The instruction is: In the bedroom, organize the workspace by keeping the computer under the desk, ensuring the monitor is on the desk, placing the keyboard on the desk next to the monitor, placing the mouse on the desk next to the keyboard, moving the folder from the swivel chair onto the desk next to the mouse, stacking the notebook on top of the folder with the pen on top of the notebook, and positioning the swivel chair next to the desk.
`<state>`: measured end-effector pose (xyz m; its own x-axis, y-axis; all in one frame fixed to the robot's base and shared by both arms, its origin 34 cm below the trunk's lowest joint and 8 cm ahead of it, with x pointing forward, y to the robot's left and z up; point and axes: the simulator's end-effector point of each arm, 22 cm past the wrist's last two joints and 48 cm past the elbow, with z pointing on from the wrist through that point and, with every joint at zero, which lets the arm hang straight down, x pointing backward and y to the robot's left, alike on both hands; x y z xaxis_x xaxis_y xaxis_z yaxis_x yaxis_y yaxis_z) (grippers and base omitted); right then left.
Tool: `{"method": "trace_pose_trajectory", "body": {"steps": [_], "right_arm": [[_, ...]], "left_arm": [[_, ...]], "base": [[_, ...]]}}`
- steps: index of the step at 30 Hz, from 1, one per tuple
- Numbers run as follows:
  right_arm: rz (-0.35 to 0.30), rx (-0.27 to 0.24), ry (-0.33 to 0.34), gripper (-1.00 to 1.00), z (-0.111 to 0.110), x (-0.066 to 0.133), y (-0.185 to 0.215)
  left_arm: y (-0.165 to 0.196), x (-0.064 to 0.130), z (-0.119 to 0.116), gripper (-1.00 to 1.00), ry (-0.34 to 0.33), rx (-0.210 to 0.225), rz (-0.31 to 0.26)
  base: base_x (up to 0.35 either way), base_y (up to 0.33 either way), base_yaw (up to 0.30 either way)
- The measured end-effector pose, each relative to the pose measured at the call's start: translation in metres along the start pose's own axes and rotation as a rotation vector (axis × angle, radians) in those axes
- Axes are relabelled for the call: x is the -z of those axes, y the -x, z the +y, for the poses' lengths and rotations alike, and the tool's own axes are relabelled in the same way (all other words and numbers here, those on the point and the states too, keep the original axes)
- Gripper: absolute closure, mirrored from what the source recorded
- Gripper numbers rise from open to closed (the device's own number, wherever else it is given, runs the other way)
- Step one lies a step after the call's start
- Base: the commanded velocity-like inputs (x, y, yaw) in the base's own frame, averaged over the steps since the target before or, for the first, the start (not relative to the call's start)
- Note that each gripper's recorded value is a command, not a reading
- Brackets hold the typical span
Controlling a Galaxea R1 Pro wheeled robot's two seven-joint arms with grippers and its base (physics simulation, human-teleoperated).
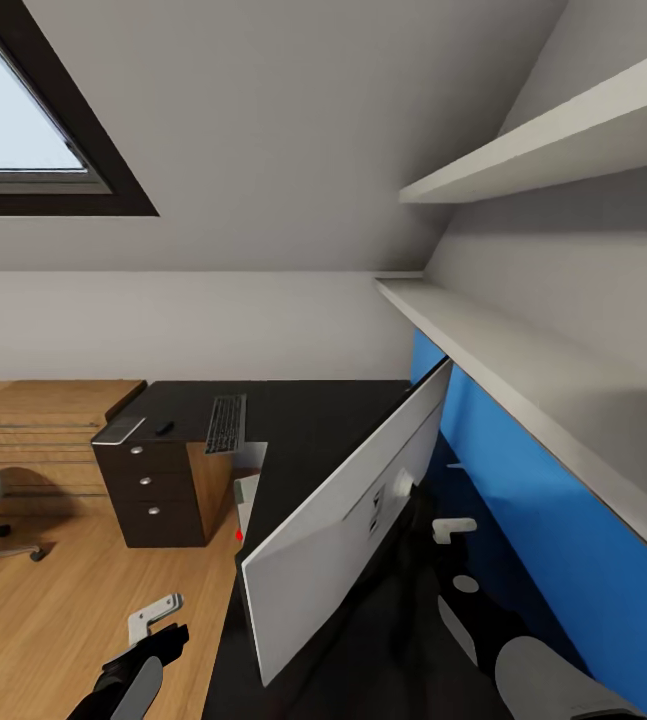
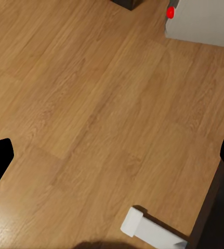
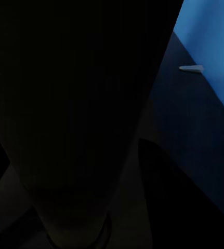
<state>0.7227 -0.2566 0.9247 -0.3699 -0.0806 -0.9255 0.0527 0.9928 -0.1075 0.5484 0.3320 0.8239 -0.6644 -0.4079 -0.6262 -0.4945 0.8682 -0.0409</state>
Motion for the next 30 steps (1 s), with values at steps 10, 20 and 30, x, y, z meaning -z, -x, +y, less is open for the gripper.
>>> {"method": "trace_pose_trajectory", "body": {"steps": [10, 20, 30], "right_arm": [[0.001, 0.001, 0.0, 1.0, 0.0, 0.0001, -0.0007], [0.0, 0.001, 0.001, 1.0, 0.0001, 0.0001, 0.0], [0.002, -0.001, -0.001, 1.0, -0.0005, 0.0005, -0.001]], "left_arm": [[0.0, 0.0, 0.0004, -1.0, 0.001, 0.0, 0.0], [0.0, 0.0, 0.0004, -1.0, 0.002, 0.0, 0.0], [0.0, 0.0003, 0.0005, -1.0, 0.001, 0.0, 0.0]], "base": [[0.0, 0.0, 0.0], [0.0, 0.0, 0.0], [0.112, 0.0, 0.0]]}}
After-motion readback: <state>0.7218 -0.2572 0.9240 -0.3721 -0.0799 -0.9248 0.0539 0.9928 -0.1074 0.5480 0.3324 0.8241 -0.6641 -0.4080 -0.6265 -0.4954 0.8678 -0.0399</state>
